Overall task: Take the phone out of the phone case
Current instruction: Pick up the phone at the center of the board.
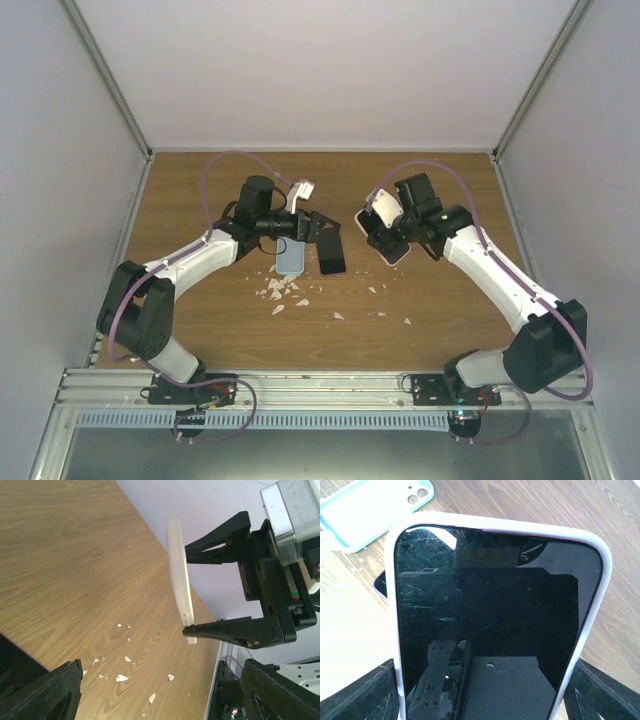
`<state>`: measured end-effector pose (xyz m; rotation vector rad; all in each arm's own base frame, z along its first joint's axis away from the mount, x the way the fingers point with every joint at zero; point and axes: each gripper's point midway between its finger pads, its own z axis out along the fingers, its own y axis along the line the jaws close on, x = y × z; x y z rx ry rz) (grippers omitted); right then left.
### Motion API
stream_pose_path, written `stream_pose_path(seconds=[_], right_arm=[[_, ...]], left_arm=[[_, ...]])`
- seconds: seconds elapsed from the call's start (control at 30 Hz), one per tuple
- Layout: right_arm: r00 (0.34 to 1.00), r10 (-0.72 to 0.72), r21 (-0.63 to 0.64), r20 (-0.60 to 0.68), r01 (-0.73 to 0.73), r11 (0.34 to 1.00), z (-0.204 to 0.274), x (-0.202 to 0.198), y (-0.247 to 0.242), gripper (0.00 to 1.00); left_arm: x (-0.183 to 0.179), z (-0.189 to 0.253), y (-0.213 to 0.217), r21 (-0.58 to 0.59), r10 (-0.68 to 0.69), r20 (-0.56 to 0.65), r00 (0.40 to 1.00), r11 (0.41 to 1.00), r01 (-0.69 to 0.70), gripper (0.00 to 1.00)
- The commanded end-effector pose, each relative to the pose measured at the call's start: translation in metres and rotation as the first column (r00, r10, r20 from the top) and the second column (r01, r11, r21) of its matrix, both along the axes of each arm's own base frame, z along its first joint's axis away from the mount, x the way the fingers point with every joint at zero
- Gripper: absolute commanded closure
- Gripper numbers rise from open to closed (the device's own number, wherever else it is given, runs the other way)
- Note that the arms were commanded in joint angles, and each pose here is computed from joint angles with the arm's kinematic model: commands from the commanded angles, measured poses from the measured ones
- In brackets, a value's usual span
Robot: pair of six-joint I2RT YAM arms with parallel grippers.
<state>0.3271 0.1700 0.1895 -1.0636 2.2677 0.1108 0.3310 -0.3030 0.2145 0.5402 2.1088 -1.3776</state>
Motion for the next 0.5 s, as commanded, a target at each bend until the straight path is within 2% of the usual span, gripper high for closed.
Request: stream_pose_path(seconds=[0.0, 0.47], right_arm=[[0.999, 0.01, 0.087, 0.046, -0.014, 0.996, 0.029, -0.001, 0.014, 0.34], [0.998, 0.041, 0.093, 0.042, -0.045, 0.995, 0.033, 0.002, 0.03, 0.35]], left_arm=[[-0.001, 0.015, -0.016, -0.02, -0.029, 0.045, 0.999, 0.999, 0.03, 0.14], [0.005, 0.012, -0.05, -0.022, -0.027, -0.045, 0.999, 0.999, 0.026, 0.34]])
